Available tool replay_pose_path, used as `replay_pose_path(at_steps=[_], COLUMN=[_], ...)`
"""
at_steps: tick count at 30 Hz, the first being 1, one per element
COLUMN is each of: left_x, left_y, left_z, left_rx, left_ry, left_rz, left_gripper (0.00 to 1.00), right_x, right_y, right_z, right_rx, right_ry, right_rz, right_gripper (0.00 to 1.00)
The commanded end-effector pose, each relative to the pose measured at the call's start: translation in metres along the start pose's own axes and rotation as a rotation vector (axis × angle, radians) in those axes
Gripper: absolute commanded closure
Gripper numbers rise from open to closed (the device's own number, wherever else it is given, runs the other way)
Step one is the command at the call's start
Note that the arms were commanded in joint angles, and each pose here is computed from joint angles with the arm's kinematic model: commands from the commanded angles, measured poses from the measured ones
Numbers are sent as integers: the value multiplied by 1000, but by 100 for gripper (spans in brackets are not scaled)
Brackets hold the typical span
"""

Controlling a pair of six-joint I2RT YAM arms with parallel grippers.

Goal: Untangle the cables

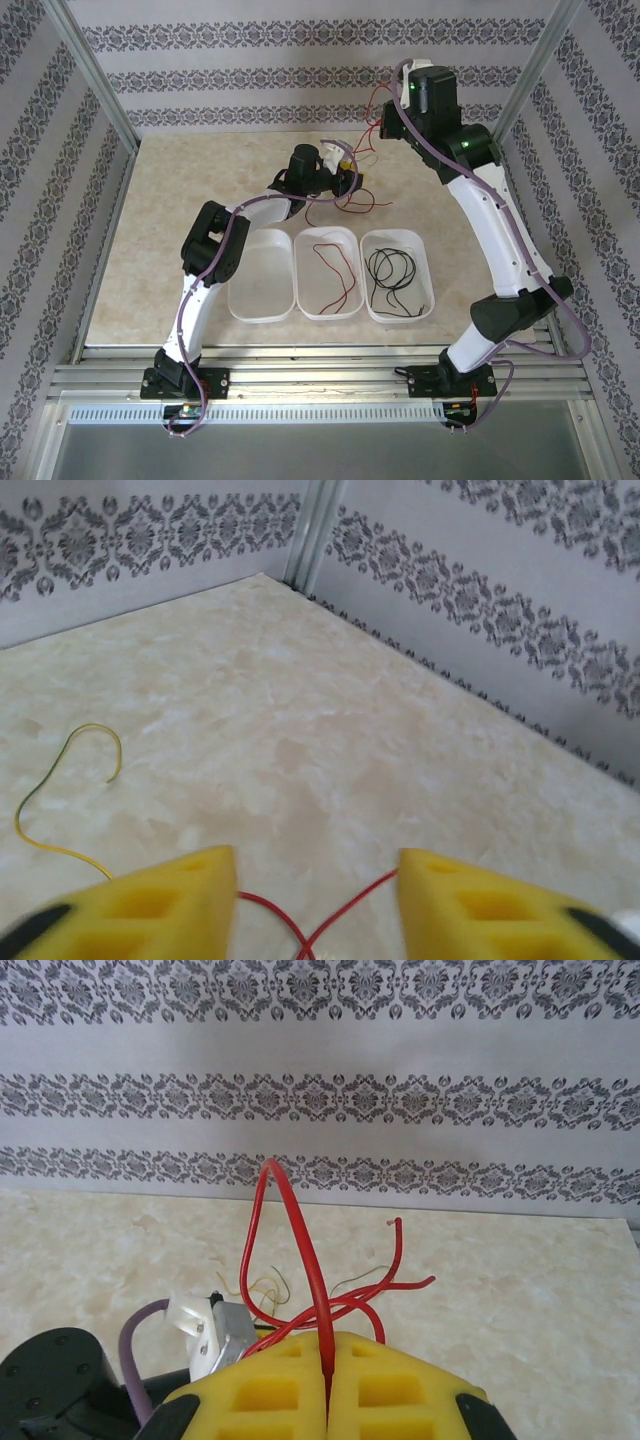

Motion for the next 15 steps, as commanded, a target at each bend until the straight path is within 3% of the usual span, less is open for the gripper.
replay_pose_path(at_steps=[1, 4, 15], left_x=[-24, -31, -69], left_y=[-9, -13, -18], left_z=[-1, -10, -67], left_rx=[10, -38, -240], left_ry=[-104, -115, -198], left_rz=[20, 45, 32], left_gripper=[84, 100, 100], right_x=[-9, -7, 16], right_y=[-3, -14, -77], right_z=[-21, -30, -76], right_rx=[30, 104, 403], right_ry=[-47, -48, -67], right_rz=[-2, -18, 48], right_gripper=[100, 100, 100])
Point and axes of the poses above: each hand's point on the last joint's axis, 136 mm out from that joint toward the fingers, its own z axis out along the fingers, its own y axis along the line the jaws close on, x = y × z, the point moved 9 cm from there along -z, back along the fingers, and after that the axes turned 11 degrees about -z, right-handed, at the moved point
